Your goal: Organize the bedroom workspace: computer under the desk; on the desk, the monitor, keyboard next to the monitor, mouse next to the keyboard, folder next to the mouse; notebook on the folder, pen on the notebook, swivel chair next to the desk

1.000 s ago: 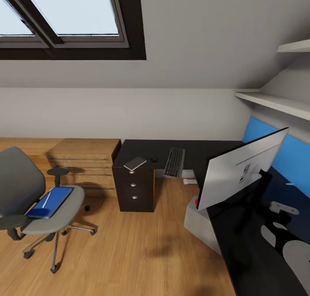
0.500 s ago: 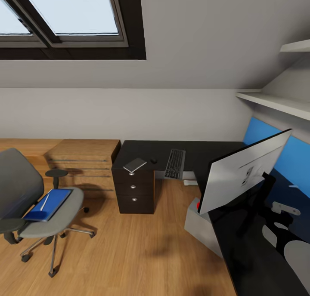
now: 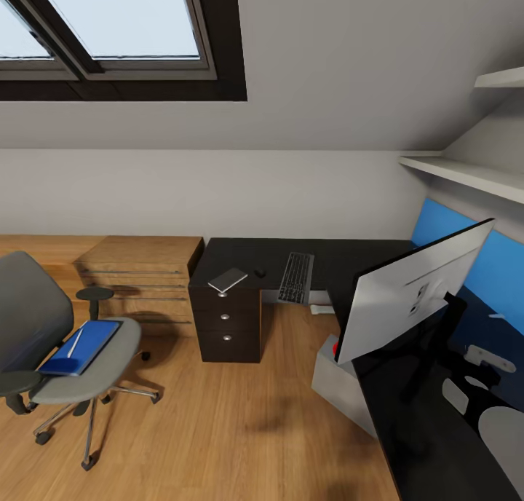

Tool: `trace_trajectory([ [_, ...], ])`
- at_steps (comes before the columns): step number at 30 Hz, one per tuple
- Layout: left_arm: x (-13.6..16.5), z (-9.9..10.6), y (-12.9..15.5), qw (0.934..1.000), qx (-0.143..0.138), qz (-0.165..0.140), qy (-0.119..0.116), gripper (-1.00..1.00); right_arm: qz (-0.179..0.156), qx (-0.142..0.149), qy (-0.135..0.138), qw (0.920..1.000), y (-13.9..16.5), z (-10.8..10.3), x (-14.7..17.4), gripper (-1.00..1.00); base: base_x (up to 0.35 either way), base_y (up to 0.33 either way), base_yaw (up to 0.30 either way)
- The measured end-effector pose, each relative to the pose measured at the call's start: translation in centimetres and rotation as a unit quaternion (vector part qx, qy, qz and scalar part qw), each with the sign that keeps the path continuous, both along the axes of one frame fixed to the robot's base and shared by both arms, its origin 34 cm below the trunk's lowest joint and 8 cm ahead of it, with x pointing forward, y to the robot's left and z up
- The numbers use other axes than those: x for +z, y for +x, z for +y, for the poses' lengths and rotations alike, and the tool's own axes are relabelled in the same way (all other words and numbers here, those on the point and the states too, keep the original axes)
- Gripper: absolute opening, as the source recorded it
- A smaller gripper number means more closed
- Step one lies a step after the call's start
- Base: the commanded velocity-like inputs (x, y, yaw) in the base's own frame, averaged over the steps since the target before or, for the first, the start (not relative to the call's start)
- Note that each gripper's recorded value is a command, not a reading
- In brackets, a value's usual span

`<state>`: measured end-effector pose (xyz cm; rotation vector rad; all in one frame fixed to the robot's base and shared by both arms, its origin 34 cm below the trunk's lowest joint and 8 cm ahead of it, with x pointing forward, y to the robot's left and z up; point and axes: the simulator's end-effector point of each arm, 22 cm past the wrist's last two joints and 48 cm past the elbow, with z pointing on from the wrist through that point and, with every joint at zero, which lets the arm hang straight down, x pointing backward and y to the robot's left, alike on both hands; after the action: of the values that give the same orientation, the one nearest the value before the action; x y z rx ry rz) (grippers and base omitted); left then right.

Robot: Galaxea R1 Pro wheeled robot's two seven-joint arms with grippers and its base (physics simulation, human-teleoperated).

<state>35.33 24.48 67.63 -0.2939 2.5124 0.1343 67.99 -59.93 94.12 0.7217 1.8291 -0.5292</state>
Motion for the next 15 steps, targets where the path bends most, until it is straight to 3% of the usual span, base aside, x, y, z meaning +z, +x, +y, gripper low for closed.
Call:
trace_trajectory([
  [15,0.00,0.02,0.00,1.0000,0.000,0.000,0.000,1.00,0.001,0.008,-0.007,0.9999,0.23,0.21,0.15,1.00,0.000,0.000,0.000],
])
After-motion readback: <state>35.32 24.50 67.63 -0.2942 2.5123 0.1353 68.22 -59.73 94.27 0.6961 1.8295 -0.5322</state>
